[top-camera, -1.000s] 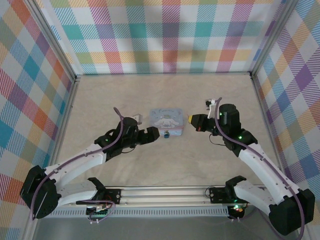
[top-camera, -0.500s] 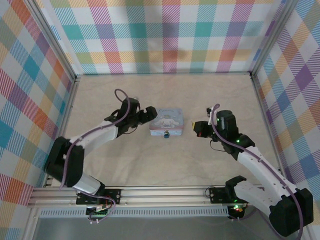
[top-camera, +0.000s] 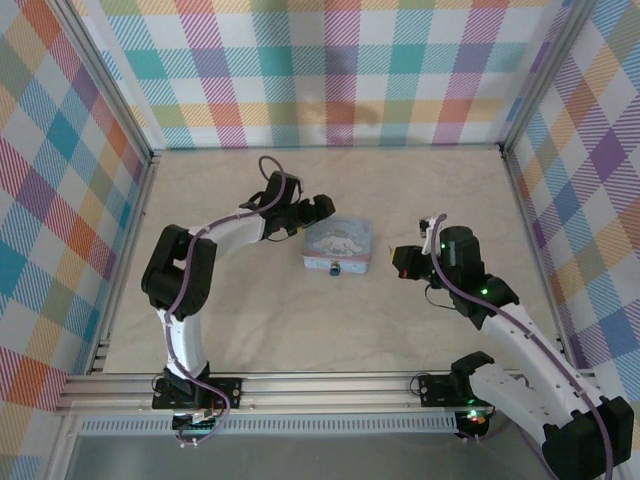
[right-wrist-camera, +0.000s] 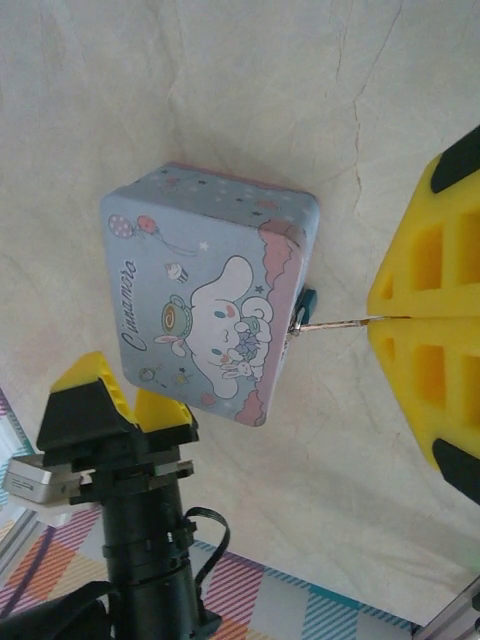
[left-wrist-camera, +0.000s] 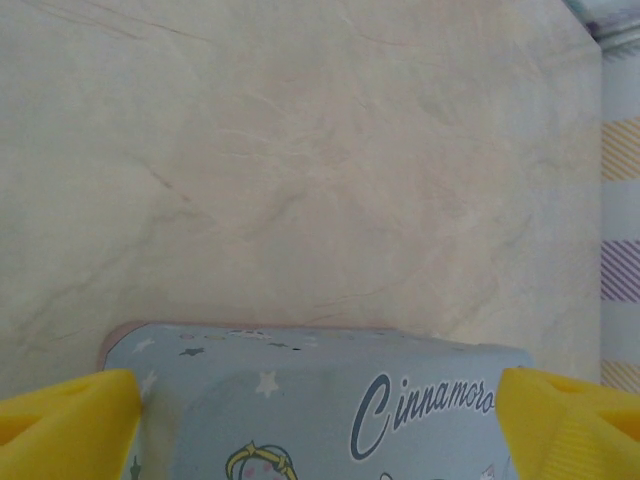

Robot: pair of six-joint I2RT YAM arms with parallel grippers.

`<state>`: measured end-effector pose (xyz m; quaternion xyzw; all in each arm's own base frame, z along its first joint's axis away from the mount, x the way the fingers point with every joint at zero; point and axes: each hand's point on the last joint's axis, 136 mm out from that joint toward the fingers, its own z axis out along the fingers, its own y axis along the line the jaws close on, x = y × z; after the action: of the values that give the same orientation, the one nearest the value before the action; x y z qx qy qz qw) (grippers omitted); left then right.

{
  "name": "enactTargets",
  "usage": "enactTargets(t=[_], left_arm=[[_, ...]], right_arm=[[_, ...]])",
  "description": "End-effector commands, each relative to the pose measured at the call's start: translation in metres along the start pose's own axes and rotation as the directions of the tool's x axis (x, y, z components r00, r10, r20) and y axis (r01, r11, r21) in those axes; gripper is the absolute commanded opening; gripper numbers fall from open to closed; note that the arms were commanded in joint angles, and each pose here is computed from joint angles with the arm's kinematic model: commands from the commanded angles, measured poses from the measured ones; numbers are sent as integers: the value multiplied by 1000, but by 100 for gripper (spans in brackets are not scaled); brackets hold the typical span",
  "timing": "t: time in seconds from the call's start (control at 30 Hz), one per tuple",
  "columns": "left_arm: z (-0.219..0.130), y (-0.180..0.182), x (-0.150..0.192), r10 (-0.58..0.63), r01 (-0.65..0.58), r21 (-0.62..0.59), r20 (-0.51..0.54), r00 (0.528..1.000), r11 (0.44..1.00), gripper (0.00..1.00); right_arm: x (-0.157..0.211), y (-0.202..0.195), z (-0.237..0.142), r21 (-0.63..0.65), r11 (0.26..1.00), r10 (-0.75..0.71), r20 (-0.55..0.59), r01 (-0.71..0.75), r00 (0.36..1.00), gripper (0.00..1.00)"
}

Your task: Unlock a padlock with a key

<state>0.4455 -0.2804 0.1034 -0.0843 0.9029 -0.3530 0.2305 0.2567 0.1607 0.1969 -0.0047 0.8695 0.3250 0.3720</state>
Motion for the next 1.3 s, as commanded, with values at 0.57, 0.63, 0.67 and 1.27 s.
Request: enactTargets(t=[0.57, 0.63, 0.67, 1.27], left_arm=[[-71, -22, 22, 130, -135, 77, 63, 990, 988, 100], [-84, -18, 32, 134, -141, 77, 84, 987, 987, 100], [-90, -16, 38, 134, -142, 84, 94, 987, 986, 100], [-50, -27, 133, 430, -468, 162, 220, 875, 869, 100]], right_arm=[[-30, -41, 37, 235, 971, -44, -27, 49, 999, 0], [-40, -45, 44, 250, 967, -38, -30, 44, 999, 0], [-47, -46, 49, 254, 966, -38, -26, 44, 999, 0], [-94, -73, 138, 309, 946, -67, -113, 99, 991, 0]])
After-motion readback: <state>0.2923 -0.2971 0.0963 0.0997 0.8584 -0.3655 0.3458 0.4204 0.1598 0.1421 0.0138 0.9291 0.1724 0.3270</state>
